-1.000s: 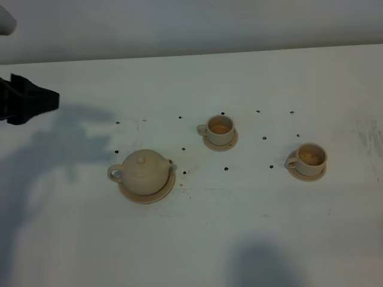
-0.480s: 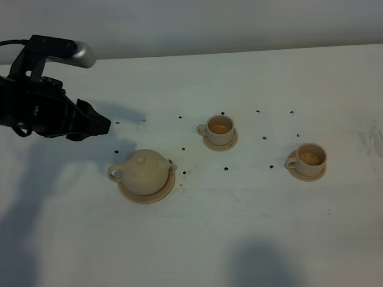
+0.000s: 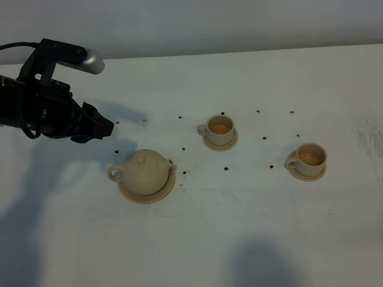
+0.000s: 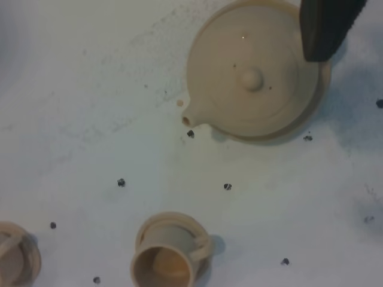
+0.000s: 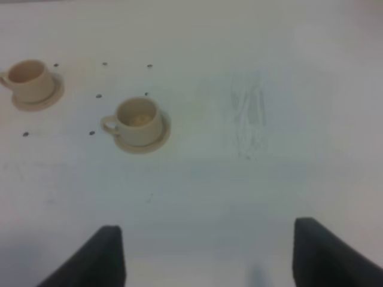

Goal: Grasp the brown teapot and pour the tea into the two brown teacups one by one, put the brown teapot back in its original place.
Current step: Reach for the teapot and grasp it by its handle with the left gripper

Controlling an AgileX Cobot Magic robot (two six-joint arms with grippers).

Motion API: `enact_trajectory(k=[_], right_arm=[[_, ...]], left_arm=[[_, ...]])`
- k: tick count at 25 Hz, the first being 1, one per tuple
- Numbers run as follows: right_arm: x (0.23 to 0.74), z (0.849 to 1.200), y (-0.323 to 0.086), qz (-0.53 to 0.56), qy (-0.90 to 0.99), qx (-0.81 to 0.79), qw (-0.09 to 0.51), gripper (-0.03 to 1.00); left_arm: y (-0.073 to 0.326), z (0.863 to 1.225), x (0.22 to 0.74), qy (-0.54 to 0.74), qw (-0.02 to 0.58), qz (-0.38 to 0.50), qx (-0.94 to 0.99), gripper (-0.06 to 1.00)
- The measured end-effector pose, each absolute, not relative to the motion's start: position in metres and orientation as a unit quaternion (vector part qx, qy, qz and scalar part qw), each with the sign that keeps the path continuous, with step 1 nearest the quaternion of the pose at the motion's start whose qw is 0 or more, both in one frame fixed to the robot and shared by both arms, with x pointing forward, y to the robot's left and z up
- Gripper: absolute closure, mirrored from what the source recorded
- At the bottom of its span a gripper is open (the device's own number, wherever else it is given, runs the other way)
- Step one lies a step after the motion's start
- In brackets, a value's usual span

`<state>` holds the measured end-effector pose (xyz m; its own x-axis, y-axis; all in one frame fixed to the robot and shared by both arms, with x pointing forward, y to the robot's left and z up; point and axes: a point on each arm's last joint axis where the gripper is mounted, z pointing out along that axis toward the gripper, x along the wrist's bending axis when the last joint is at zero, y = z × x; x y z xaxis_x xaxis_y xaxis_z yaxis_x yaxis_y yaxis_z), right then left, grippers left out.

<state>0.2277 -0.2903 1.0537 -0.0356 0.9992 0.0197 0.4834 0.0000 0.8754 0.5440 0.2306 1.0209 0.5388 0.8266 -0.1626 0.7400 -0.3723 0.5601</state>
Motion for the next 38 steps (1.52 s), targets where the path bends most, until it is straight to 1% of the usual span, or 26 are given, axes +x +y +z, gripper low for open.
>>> enact_trajectory(k=[4, 10, 20, 24, 29, 38], right_arm=[[0.228, 1.054, -0.29, 0.372, 0.616, 0.602, 0.347, 0.39], [0.228, 1.054, -0.29, 0.372, 0.616, 0.602, 0.347, 0.39], [0.228, 1.054, -0.29, 0.372, 0.616, 0.602, 0.347, 0.39], [0.228, 1.054, -0.29, 0.372, 0.616, 0.602, 0.347, 0.39], [0.228, 1.054, -0.29, 0.372, 0.616, 0.602, 0.347, 0.39], [0.228, 1.054, -0.29, 0.372, 0.616, 0.602, 0.347, 0.39]], left_arm=[[0.23, 1.02, 0.542, 0.459, 0.294, 0.067, 0.836, 0.49], [0.228, 1.018, 0.534, 0.449, 0.281, 0.026, 0.848, 0.49], [0.23, 1.016, 0.532, 0.437, 0.259, 0.023, 0.861, 0.49], [0.237, 1.013, 0.531, 0.431, 0.222, 0.037, 0.874, 0.49], [0.243, 1.009, 0.528, 0.39, 0.156, 0.061, 0.906, 0.49], [0.251, 1.001, 0.545, 0.319, 0.105, 0.114, 0.935, 0.49]])
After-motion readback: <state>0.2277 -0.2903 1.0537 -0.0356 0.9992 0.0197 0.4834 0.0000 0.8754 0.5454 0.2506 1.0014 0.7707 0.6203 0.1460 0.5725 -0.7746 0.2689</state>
